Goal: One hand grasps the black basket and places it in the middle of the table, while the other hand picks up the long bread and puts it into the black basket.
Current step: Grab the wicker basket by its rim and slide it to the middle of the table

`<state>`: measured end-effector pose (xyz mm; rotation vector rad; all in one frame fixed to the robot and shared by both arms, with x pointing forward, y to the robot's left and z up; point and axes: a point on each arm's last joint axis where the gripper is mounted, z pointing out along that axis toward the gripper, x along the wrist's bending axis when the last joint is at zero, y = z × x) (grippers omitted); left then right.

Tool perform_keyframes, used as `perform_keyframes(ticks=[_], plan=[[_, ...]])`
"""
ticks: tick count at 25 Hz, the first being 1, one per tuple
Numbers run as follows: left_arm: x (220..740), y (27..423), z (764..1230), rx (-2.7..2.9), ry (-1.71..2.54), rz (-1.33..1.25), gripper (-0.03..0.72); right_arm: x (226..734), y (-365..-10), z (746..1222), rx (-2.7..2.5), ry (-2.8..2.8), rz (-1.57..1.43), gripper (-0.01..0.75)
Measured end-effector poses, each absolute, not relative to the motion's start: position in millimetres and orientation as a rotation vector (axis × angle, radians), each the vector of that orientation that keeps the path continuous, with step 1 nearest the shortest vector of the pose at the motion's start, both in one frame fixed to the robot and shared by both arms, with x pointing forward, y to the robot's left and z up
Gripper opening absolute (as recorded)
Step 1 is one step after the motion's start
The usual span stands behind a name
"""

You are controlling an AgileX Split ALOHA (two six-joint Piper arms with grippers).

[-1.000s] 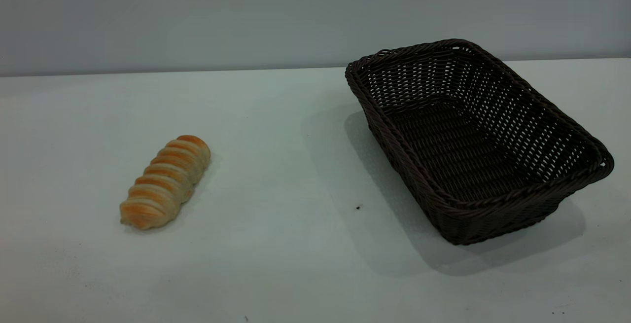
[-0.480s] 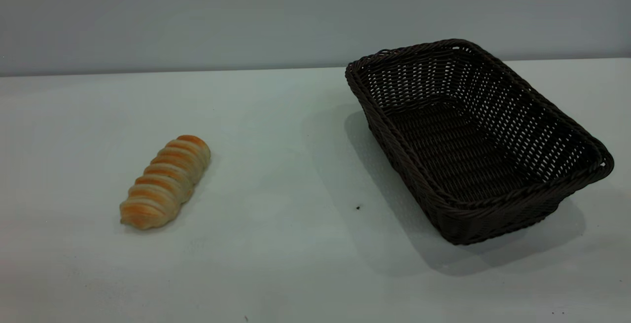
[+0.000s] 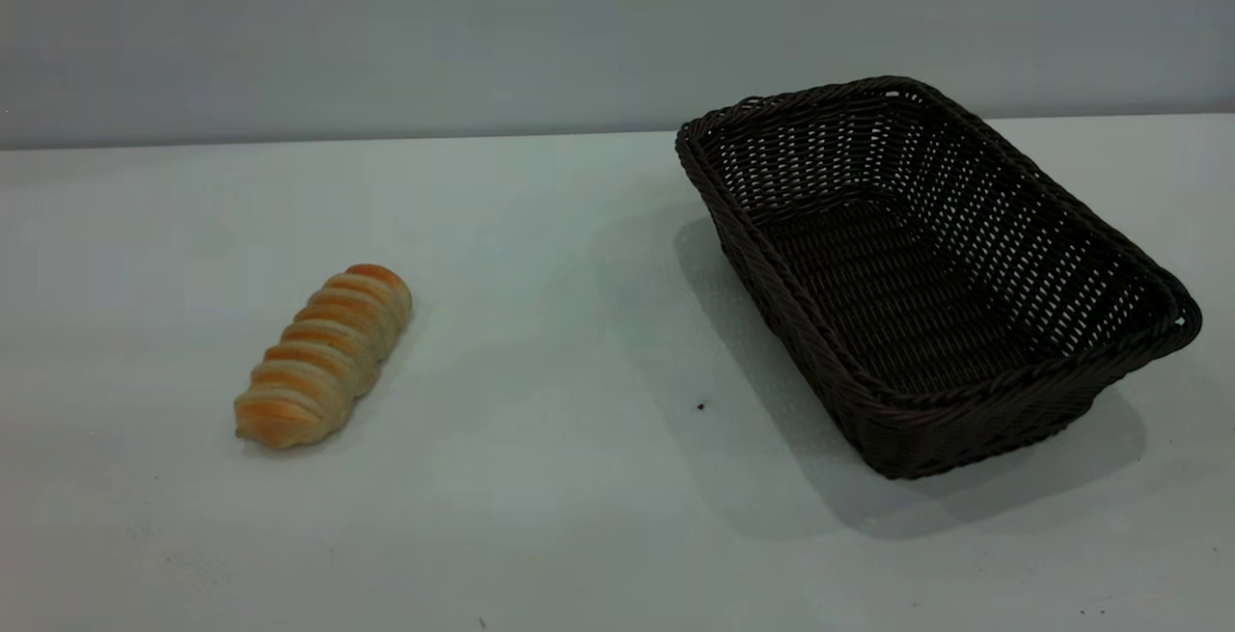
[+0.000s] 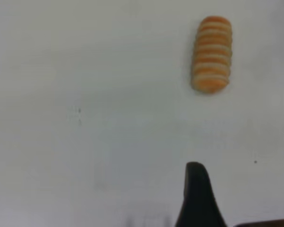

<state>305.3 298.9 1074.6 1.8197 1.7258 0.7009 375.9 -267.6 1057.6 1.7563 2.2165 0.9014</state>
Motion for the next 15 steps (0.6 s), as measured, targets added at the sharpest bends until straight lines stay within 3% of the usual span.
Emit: perform_keyframes(ticks=[11,15], plan=[[317,297,1070,1.825,1.781,0.621,0.541,455,-265,992,2.242,2.082,0.87,0.456],[317,297,1070,1.825,1.78,0.624,0.541,474,-266,973,2.346,1.956,0.887,0.498]])
